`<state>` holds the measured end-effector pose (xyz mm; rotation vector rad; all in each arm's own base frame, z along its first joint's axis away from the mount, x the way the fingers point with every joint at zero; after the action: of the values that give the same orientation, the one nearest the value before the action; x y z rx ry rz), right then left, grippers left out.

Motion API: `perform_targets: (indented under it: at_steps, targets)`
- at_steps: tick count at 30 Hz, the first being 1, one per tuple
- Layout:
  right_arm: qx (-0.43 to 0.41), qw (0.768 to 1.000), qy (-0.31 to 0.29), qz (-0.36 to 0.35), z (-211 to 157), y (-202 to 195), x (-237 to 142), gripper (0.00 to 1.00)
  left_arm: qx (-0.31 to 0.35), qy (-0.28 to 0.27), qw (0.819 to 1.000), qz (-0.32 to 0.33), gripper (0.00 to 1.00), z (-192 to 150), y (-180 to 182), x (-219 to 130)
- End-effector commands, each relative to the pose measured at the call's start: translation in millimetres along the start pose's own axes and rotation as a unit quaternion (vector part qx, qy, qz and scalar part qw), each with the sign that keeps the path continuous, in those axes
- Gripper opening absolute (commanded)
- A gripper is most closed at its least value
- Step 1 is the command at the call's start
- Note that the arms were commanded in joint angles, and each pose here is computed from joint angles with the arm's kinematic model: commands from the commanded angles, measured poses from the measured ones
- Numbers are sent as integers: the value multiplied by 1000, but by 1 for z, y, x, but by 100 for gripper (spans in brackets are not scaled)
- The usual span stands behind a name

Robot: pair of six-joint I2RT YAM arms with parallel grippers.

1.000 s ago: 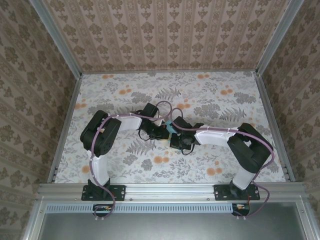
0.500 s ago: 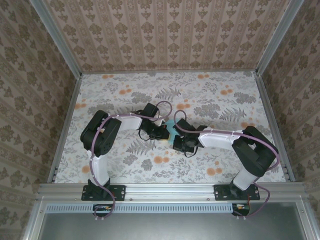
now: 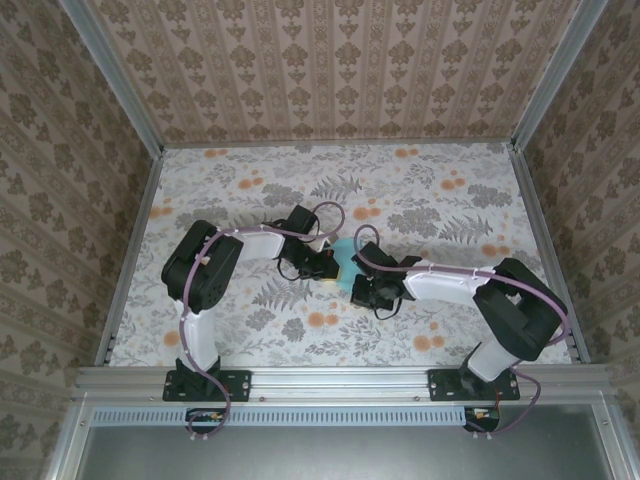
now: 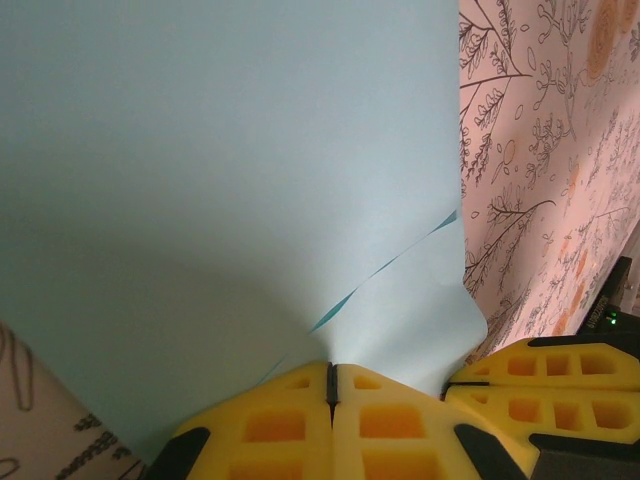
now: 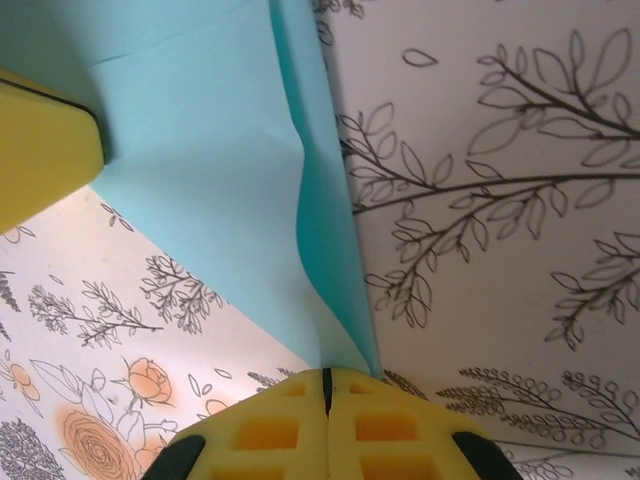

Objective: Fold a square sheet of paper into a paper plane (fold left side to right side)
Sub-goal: Third fold the triangle at the center of the table.

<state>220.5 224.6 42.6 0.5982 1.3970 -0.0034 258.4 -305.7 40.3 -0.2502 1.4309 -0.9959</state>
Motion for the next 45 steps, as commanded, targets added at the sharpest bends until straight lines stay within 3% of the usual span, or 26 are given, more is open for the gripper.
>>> perform_targets:
  at_steps: [1, 9, 16, 20, 28, 45]
  targets:
    - [26, 998, 25, -50, -14, -31, 0, 7, -22, 34, 997, 60, 5, -18, 29, 9]
    - [30, 998, 31, -44, -21, -39, -5, 7, -22, 34, 997, 60, 5, -17, 29, 9]
    - [-26, 998, -12, 57, -5, 4, -41, 7, -21, 30, 998, 57, 5, -16, 27, 9]
    - [-41, 996, -25, 77, 3, 19, -44, 7, -19, 30, 998, 56, 5, -15, 26, 10]
    - [-42, 998, -13, 45, 16, 30, -12, 6, -19, 29, 998, 54, 5, -15, 24, 10]
    - [-1, 998, 41, -45, -2, -20, 18, 4, 9, 0, 999, 49, 9, 5, 3, -7]
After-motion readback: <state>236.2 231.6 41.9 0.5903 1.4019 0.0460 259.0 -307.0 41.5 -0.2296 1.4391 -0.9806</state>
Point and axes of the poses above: each hand's point on the last joint's axis, 136 mm out from that joint toward the fingers, its own x axis out along the fingers, its own y axis along the line the jaws close on, z = x × y, the point moved 3 cm from there along -x, back along the fingers, and after that the axes turned 9 degrees about x, right-handed, at the moved point
